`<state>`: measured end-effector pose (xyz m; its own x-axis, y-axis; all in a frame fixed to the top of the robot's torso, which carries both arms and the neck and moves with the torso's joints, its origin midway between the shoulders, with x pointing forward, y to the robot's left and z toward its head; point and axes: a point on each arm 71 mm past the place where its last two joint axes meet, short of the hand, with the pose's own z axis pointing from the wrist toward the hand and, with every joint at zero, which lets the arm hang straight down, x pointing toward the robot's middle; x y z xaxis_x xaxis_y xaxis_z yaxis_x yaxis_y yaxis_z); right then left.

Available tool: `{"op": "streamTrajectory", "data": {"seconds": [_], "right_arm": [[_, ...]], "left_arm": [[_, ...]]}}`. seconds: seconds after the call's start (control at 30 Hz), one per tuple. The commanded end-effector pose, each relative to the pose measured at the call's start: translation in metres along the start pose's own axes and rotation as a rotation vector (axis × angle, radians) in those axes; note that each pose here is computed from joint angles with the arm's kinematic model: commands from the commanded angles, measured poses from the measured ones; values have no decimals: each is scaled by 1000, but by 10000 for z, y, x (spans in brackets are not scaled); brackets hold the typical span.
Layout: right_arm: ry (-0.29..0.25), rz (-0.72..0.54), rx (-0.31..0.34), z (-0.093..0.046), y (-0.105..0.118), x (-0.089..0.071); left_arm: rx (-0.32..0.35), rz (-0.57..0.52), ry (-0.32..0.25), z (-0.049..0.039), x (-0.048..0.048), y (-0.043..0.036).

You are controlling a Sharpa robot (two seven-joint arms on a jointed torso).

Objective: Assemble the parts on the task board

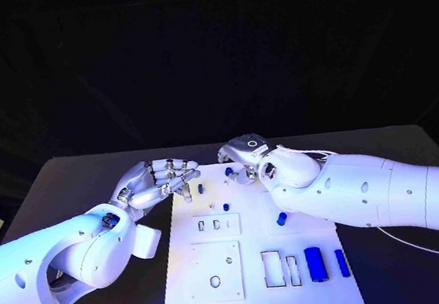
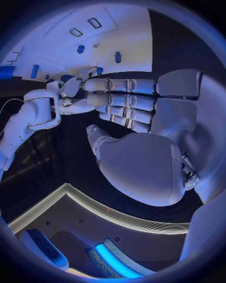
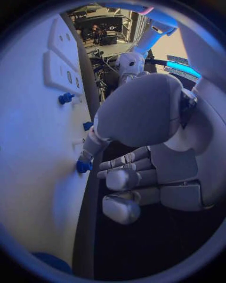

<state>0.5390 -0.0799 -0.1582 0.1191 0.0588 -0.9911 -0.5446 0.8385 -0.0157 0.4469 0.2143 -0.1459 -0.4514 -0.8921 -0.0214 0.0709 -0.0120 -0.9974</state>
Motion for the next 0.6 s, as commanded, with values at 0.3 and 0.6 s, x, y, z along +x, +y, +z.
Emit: {"op": "streamTrajectory", "data": {"seconds": [0.3,0.6], "right_arm": [[-3,39,16,-229,-177,-66],[-25,121,155,-759,-753,-422]], "left_arm": [[3,-7,17,17,-1,-1],[1,-3,3,17,-57,11]]}}
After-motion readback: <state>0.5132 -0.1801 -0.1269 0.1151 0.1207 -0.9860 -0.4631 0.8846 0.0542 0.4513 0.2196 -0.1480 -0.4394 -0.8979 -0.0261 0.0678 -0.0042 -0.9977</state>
